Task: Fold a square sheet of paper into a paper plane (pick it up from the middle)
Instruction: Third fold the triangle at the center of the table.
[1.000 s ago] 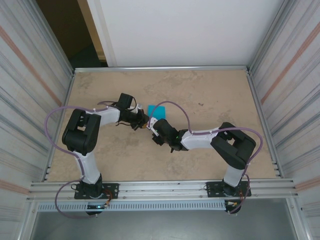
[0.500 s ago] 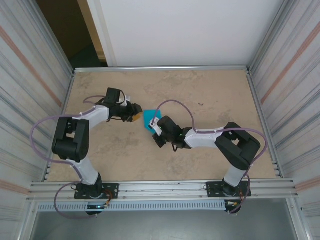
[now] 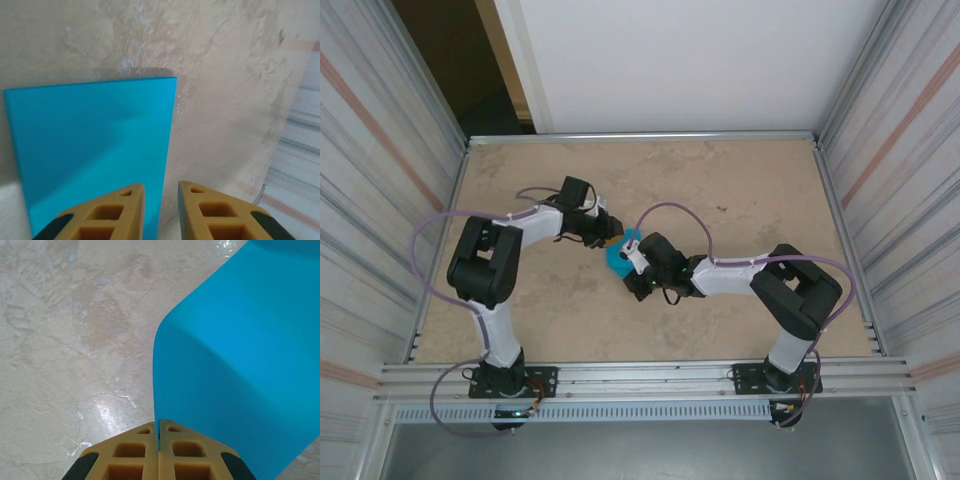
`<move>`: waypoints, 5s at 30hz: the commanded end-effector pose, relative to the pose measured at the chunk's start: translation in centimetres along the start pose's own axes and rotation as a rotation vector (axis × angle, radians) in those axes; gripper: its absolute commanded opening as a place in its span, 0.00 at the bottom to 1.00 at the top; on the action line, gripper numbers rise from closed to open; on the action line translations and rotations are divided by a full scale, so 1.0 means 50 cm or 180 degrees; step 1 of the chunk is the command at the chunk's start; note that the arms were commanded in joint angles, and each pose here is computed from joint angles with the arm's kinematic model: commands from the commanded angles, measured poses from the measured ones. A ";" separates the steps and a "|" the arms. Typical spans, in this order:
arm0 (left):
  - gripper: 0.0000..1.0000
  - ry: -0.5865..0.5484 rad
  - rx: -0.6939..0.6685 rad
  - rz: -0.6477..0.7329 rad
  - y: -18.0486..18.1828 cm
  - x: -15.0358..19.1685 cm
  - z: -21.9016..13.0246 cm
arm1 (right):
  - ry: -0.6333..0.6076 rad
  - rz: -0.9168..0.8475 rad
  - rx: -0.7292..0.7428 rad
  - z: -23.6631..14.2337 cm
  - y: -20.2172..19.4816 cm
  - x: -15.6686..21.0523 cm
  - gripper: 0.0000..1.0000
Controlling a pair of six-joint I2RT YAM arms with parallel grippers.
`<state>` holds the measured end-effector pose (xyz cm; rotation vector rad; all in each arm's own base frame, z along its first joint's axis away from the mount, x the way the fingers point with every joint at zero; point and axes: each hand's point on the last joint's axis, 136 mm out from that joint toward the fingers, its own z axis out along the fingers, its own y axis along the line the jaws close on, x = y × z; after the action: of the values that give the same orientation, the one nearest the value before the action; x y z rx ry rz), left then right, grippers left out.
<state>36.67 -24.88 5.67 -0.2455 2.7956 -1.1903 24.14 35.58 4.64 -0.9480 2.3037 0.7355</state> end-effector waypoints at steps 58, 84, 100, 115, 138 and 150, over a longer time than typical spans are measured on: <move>0.14 0.0649 -0.0873 0.0184 0.115 0.048 0.080 | 0.0368 0.0897 0.0403 0.020 -0.093 0.023 0.05; 0.14 0.0682 -0.0892 0.0200 0.118 0.051 0.084 | 0.0435 0.0883 0.0476 0.024 -0.100 0.023 0.06; 0.16 0.0580 -0.0709 0.0295 0.068 0.032 0.066 | 0.0582 0.0896 0.0451 0.028 -0.098 0.045 0.06; 0.19 0.0238 -0.0364 0.0167 0.030 0.013 0.011 | 0.0607 0.0918 0.0356 0.030 -0.089 0.043 0.06; 0.13 0.0058 0.0150 -0.0001 -0.002 0.116 -0.030 | 0.0716 0.0995 0.0376 0.035 -0.099 0.058 0.07; 0.10 0.0276 -0.0035 -0.0148 0.028 0.151 0.017 | 0.0749 0.1022 0.0392 0.037 -0.102 0.065 0.08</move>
<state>29.56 -25.63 4.33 -0.2487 2.8576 -1.2262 27.16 33.47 1.87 -0.6688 2.6142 0.6817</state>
